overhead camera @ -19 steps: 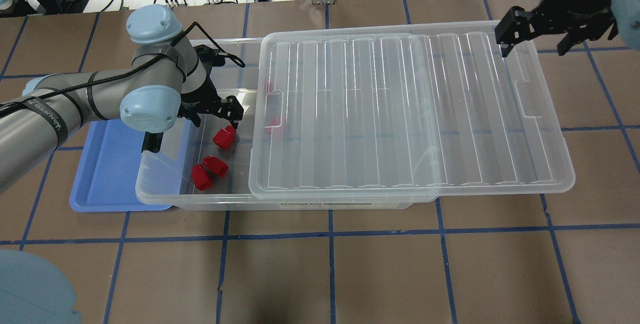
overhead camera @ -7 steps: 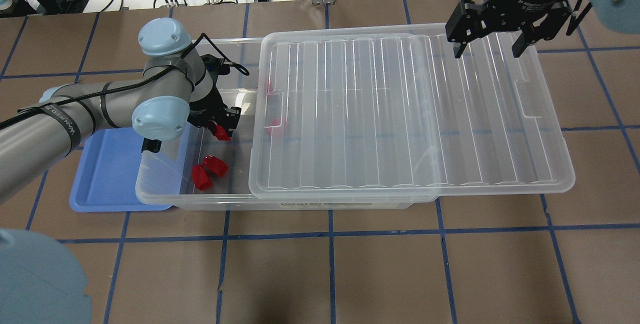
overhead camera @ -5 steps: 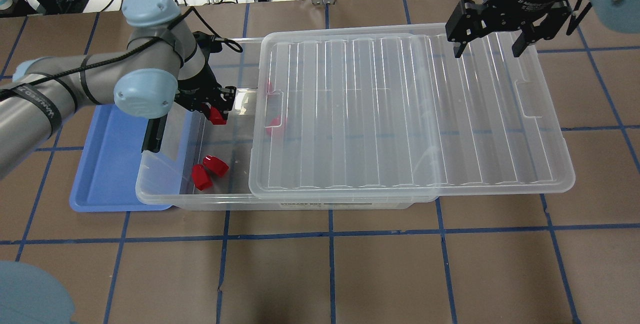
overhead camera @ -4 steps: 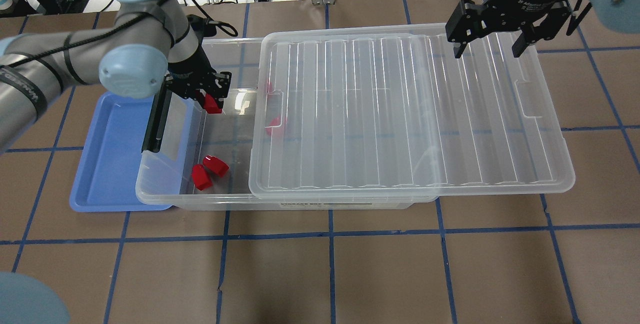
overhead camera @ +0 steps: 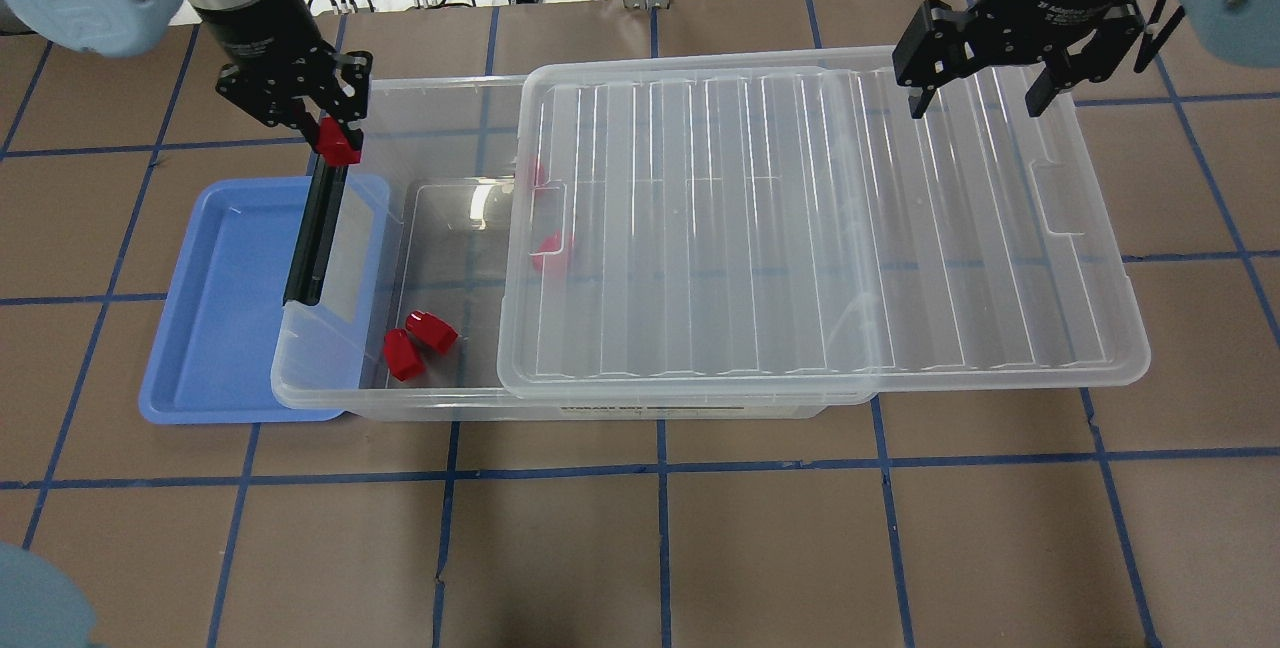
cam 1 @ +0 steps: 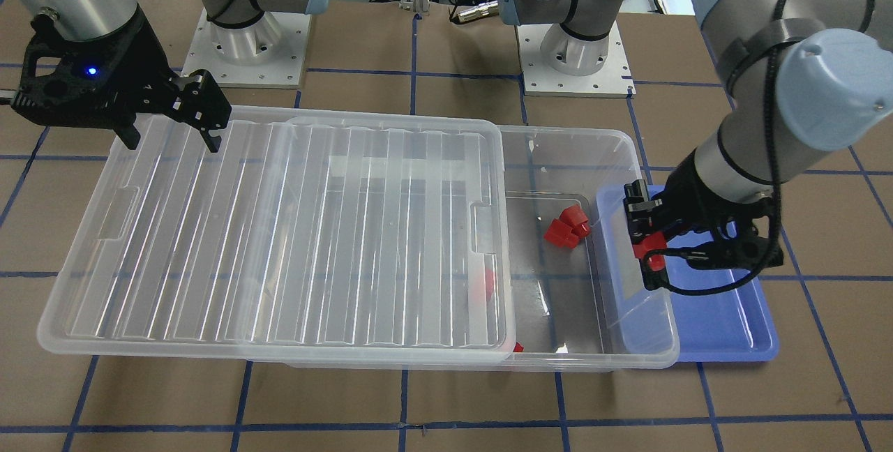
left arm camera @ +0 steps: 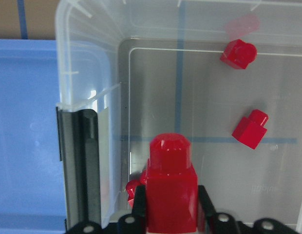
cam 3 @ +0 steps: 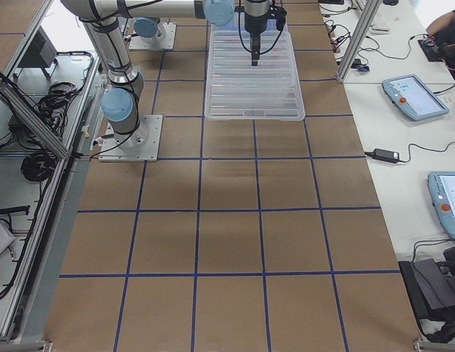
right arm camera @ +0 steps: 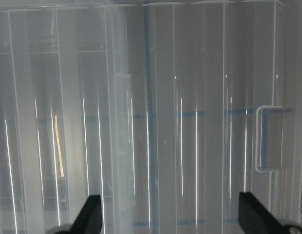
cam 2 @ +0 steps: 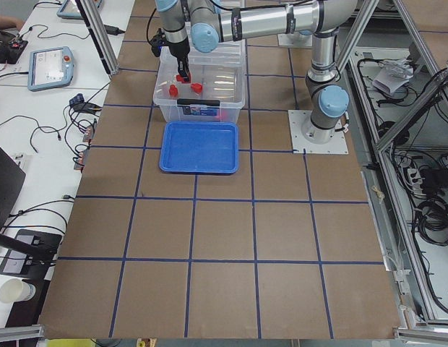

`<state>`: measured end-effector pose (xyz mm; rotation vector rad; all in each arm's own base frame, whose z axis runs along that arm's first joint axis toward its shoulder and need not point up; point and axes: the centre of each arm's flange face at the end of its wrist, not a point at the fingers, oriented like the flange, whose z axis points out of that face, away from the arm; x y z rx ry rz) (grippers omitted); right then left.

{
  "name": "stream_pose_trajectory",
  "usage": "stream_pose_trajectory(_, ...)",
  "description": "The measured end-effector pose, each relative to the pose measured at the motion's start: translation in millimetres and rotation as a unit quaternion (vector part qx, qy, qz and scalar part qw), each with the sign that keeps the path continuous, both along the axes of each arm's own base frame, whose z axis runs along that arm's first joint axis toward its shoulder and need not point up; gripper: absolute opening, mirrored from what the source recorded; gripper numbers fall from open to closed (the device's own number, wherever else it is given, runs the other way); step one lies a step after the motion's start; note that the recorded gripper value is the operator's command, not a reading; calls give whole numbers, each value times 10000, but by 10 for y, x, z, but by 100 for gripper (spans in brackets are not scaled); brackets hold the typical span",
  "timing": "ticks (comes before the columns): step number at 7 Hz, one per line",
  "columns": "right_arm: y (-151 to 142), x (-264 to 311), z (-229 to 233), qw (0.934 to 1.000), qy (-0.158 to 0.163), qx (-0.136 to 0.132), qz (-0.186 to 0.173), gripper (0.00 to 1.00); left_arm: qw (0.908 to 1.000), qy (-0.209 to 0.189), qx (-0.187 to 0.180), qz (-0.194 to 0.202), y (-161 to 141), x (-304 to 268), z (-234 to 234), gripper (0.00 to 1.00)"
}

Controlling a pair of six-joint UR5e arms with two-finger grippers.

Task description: Place red block in blue tray from box

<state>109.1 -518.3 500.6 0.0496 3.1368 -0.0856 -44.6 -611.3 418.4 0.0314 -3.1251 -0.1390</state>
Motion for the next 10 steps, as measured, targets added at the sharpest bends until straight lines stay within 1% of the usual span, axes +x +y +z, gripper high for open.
stream_pose_trajectory(1, -14, -54, -7, 10000, 16, 9, -4, 100, 9998, 55, 20, -173, 4, 439, -28, 13)
stream_pose_trajectory(2, -34, -221, -10, 9999, 78, 63, 34, 100, 9995, 138, 85, -262, 38, 877, -160, 13)
stream_pose_trajectory(3, -54, -559, -2, 9997, 149, 176, 61, 100, 9988, 230, 99, -422, 88, 1294, -387, 13)
stream_pose_trajectory(4, -65, -933, 10, 9995, 178, 243, -8, 100, 9983, 249, -6, -530, 159, 1643, -672, 13)
stream_pose_trajectory(5, -71, -1300, -13, 9994, 202, 287, 80, 100, 9982, 207, -138, -543, 248, 1822, -984, 13)
stream_pose_trajectory(6, -64, -1682, -72, 9986, 209, 338, 341, 100, 9981, 128, -290, -527, 347, 1865, -1305, 16)
stream_pose_trajectory(7, -31, -2019, -167, 9977, 241, 422, 477, 100, 9981, 95, -352, -491, 464, 1839, -1589, 59)
stream_pose_trajectory(8, 23, -2248, -330, 9967, 287, 593, 467, 100, 9982, 92, -352, -476, 544, 1810, -1780, 90)
stream_pose_trajectory(9, 68, -2359, -558, 9959, 326, 717, 434, 100, 9983, 75, -377, -448, 563, 1802, -1840, 91)
stream_pose_trajectory(10, 94, -2394, -822, 9957, 359, 745, 419, 100, 9983, 28, -441, -375, 545, 1778, -1768, 92)
